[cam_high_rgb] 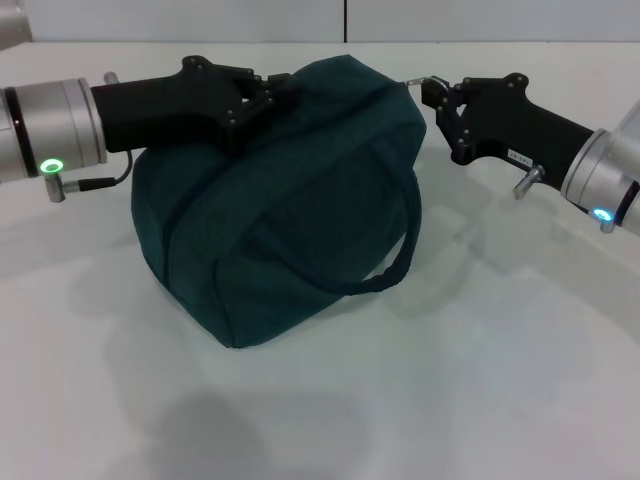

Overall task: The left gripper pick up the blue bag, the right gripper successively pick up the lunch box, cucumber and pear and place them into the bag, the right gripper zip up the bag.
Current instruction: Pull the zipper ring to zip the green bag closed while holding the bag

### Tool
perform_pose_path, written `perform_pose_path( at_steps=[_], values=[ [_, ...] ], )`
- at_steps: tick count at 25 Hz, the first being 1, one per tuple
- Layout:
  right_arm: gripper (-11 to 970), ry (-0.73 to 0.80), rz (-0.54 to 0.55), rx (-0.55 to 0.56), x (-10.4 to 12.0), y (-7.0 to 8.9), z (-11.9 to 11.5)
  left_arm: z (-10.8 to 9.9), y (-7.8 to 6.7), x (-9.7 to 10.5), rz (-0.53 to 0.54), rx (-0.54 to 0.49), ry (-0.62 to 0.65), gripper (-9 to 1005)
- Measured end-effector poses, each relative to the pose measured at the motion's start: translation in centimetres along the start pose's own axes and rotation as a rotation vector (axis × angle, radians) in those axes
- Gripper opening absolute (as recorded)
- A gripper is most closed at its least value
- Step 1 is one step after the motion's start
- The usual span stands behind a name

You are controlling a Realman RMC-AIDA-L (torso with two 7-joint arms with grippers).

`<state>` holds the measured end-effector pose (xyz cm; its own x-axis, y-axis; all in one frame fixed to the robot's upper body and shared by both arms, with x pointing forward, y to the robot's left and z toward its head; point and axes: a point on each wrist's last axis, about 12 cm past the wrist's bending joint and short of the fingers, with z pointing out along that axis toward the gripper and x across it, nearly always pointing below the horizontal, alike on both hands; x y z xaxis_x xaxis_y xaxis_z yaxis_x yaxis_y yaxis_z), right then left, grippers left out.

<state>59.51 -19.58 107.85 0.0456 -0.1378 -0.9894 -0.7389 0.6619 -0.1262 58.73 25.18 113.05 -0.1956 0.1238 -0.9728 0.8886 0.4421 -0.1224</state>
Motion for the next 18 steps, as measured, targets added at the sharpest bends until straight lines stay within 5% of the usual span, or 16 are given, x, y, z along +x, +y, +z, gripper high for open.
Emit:
perform_pose_path(
  at_steps=[18],
  values=[
    [114,0.077,0.057,0.024,1.7,-0.1,-0.8,0.1,0.2,-0.1,-0.015,-0.018,-0.026,99]
  ],
)
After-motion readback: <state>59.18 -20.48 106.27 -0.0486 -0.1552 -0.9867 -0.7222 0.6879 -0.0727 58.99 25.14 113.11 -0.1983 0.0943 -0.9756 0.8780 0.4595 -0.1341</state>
